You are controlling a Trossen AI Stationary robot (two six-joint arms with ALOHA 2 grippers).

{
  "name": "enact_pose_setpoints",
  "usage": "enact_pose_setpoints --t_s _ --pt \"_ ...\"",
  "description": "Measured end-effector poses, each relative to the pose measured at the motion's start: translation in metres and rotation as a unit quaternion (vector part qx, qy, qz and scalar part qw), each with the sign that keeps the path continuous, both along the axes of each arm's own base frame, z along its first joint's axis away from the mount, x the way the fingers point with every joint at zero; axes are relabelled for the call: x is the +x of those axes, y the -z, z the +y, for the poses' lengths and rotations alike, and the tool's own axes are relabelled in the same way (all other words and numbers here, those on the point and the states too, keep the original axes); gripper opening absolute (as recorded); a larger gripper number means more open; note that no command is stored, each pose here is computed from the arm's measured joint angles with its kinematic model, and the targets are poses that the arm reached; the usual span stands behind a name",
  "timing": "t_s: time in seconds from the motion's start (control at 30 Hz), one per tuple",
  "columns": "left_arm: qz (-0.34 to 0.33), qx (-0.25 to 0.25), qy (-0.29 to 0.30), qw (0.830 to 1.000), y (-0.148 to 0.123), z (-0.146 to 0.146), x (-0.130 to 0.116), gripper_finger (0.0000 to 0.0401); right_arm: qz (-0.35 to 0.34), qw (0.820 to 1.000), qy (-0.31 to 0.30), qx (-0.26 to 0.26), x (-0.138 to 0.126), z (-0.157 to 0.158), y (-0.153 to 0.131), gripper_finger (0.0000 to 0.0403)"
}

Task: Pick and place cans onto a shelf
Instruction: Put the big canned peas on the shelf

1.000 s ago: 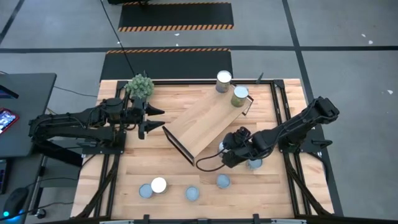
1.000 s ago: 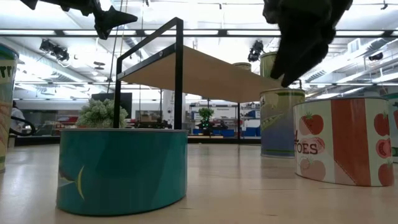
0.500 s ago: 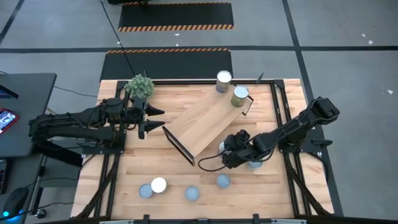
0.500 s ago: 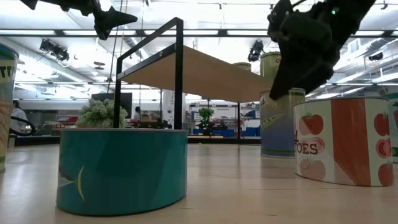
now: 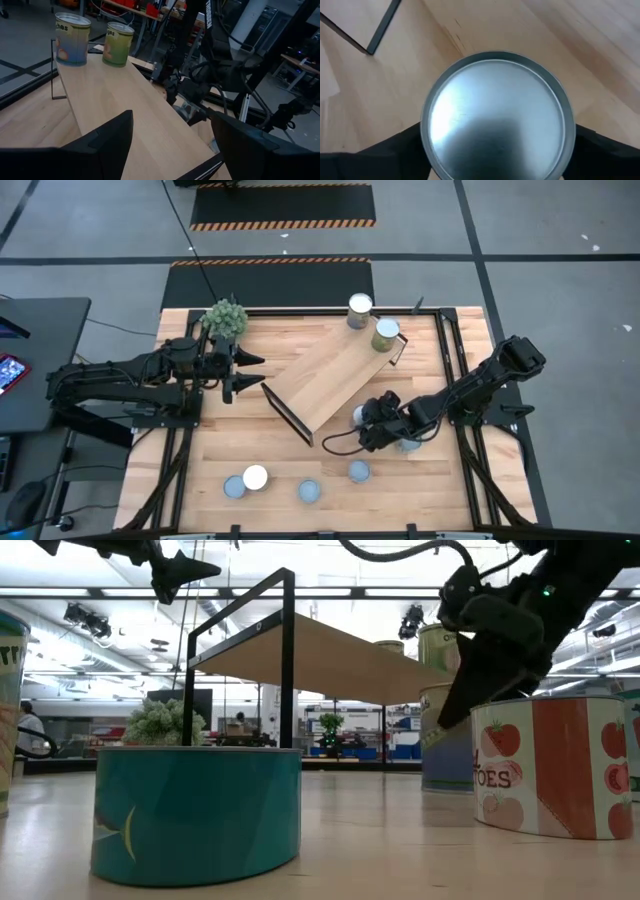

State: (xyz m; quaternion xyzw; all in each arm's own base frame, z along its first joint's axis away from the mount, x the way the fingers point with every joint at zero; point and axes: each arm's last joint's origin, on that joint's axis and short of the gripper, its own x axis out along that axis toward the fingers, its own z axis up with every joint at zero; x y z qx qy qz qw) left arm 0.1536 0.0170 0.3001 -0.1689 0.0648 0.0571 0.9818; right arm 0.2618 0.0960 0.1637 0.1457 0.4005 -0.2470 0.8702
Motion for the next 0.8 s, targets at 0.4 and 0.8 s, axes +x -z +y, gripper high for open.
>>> enact_pose_setpoints --t_s 0.4,0.8 --pt "0.000 0.000 0.000 1.000 0.000 0.000 0.000 0.0275 0.055 0.998 -0.021 0.023 -0.009 -0.002 -0.062 0.0309" --pt "0.000 0.000 0.000 1.000 0.000 0.000 0.000 0.0275 -0.028 0.998 0.050 -0.002 -0.012 -0.046 -0.157 0.0308"
